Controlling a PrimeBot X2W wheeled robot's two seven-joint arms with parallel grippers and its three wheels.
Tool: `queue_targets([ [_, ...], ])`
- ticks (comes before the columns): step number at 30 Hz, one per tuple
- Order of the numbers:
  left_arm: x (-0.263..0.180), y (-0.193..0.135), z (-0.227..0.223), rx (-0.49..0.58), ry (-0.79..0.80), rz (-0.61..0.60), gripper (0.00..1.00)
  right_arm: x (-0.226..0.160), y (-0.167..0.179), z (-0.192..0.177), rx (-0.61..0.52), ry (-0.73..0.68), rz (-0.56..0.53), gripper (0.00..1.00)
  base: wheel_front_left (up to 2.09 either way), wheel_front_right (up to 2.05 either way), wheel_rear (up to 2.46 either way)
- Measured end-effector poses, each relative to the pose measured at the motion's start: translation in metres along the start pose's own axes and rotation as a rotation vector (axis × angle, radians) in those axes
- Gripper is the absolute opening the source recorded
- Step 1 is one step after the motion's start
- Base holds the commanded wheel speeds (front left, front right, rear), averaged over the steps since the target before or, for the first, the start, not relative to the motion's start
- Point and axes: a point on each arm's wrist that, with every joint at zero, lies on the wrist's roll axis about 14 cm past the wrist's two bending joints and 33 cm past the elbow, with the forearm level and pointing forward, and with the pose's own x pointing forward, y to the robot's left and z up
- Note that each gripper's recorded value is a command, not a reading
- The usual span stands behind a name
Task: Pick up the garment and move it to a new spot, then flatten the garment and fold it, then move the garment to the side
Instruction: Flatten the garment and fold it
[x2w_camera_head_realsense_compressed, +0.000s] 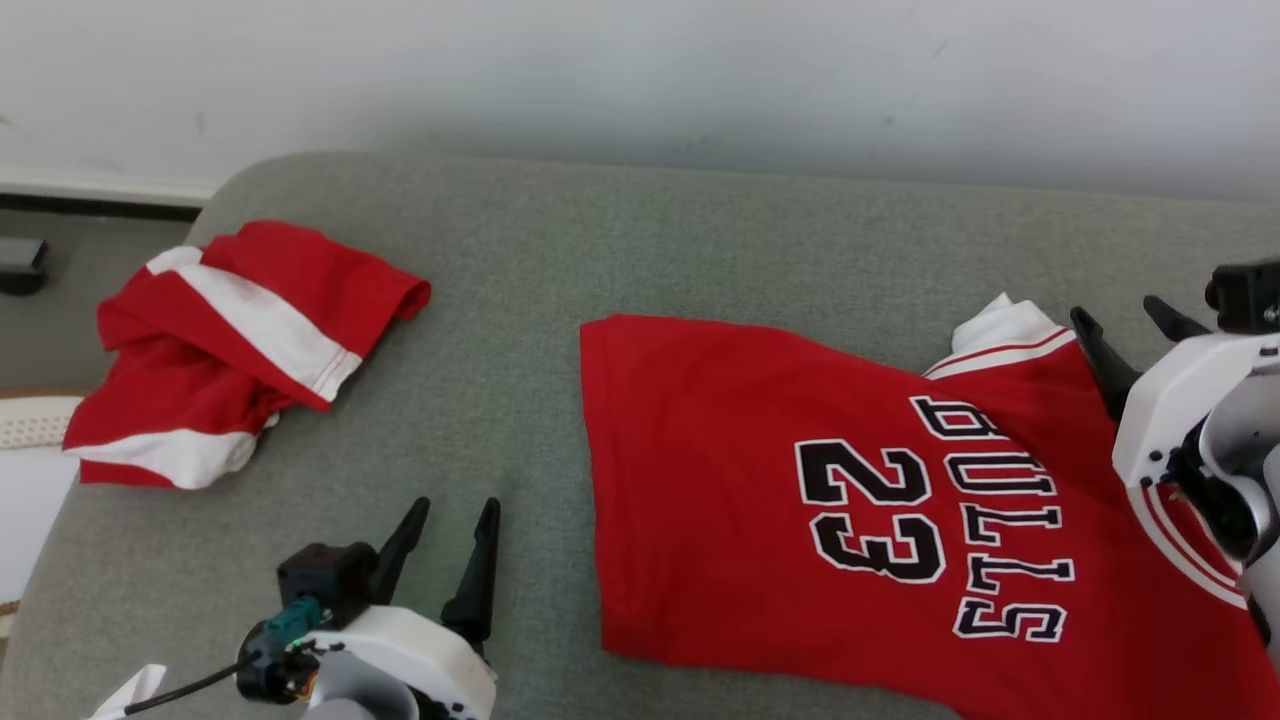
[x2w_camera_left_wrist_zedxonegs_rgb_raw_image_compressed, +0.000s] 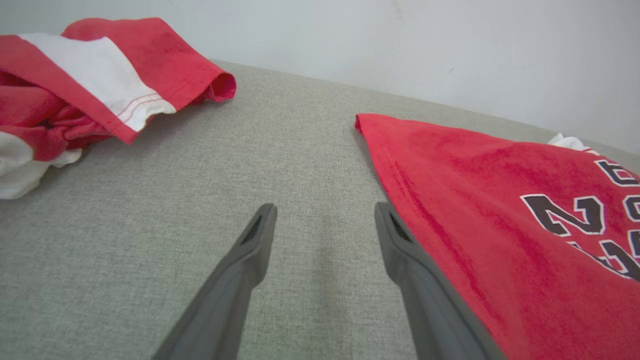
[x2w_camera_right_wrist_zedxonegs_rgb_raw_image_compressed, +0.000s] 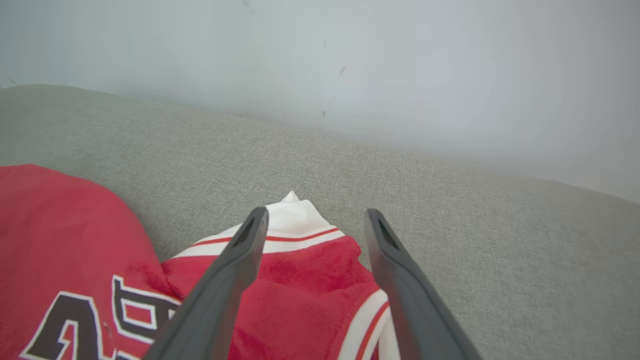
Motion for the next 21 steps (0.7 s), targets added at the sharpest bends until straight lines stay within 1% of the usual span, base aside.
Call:
queue_targets([
  [5, 0.007, 0.014, -0.009, 0.0, 0.024, 0.033, 1.0, 0.041, -0.002, -0.009, 0.02, 0.091, 0.009, 1.0, 0.0, 0.0, 0.0],
  [9, 0.01, 0.023, -0.016, -0.003, 0.04, 0.058, 1.0, 0.066, 0.005, -0.032, 0.035, 0.204, 0.03, 1.0, 0.0, 0.0, 0.0],
  [14, 0.009, 0.036, -0.022, 0.0, 0.058, 0.095, 1.0, 0.079, 0.018, -0.071, 0.053, 0.388, 0.06, 1.0, 0.0, 0.0, 0.0],
  [16, 0.008, 0.037, -0.023, 0.001, 0.061, 0.1, 1.0, 0.079, 0.018, -0.075, 0.04, 0.437, 0.06, 0.99, 0.0, 0.0, 0.0],
  [17, 0.007, 0.038, -0.023, 0.001, 0.06, 0.102, 1.0, 0.079, 0.02, -0.075, 0.037, 0.447, 0.063, 0.56, 0.0, 0.0, 0.0],
  [18, 0.007, 0.038, -0.023, -0.001, 0.06, 0.102, 1.0, 0.078, 0.02, -0.075, 0.039, 0.45, 0.065, 0.34, 0.0, 0.0, 0.0],
  [19, 0.007, 0.038, -0.023, -0.002, 0.06, 0.103, 1.0, 0.078, 0.02, -0.074, 0.039, 0.445, 0.063, 0.0, 0.0, 0.0, 0.0],
  [21, 0.008, 0.036, -0.023, -0.006, 0.058, 0.101, 1.0, 0.077, 0.017, -0.074, 0.038, 0.443, 0.055, 0.0, 0.0, 0.0, 0.0],
])
